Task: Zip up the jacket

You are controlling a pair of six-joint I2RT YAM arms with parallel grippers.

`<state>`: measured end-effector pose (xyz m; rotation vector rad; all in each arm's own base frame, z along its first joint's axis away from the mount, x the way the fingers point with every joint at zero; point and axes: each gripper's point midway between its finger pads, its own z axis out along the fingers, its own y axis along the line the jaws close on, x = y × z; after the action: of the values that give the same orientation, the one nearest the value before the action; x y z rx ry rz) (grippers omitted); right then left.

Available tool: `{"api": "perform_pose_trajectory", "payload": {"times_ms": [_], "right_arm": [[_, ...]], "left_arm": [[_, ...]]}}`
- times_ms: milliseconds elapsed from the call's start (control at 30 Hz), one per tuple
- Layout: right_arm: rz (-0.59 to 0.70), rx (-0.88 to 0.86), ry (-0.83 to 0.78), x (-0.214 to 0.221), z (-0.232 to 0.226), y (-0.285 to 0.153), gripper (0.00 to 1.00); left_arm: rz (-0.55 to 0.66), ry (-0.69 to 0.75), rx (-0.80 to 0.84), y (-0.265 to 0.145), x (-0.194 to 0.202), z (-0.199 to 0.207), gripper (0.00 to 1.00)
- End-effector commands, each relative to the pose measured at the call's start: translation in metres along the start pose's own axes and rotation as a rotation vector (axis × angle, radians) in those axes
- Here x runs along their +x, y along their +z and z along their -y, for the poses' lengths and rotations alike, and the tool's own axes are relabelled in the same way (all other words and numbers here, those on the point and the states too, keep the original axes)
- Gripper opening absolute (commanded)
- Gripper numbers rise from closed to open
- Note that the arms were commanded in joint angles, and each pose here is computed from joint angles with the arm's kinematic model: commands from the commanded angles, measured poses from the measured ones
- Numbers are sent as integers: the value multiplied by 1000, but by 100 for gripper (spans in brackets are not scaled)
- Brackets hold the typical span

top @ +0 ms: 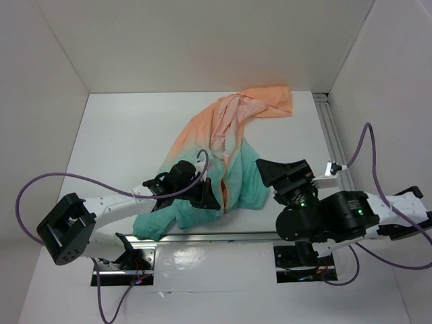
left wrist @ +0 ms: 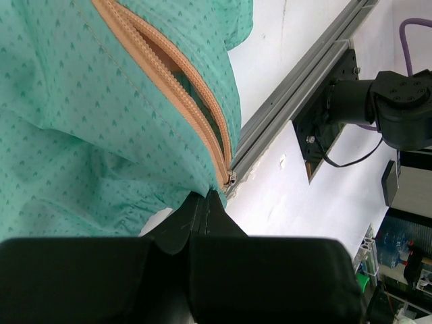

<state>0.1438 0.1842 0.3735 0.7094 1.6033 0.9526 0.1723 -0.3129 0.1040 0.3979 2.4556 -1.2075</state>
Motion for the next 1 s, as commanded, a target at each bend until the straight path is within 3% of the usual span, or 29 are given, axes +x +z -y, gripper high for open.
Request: {"api": "perform_pose_trajectory", "payload": {"times_ms": [0, 267, 567, 667, 900, 967], "right_arm": [[246, -170, 313, -62, -40, -3, 100], [223, -167, 126, -63, -27, -8, 100], [252, -132, -329, -27, -34, -6, 100], [255, -140, -464, 1, -21, -4, 100], [250, -168, -609, 42, 17, 0, 100], [254, -173, -760, 63, 32, 2, 100]], "left_arm": [[46, 60, 63, -8, -18, 21, 0], [32, 62, 63, -5, -13, 21, 0], [22, 54, 7, -3, -11, 10, 0], [12, 45, -12, -2, -5, 2, 0], [16, 31, -34, -2, -3, -4, 0], [16, 38, -56, -4, -6, -8, 0]]}}
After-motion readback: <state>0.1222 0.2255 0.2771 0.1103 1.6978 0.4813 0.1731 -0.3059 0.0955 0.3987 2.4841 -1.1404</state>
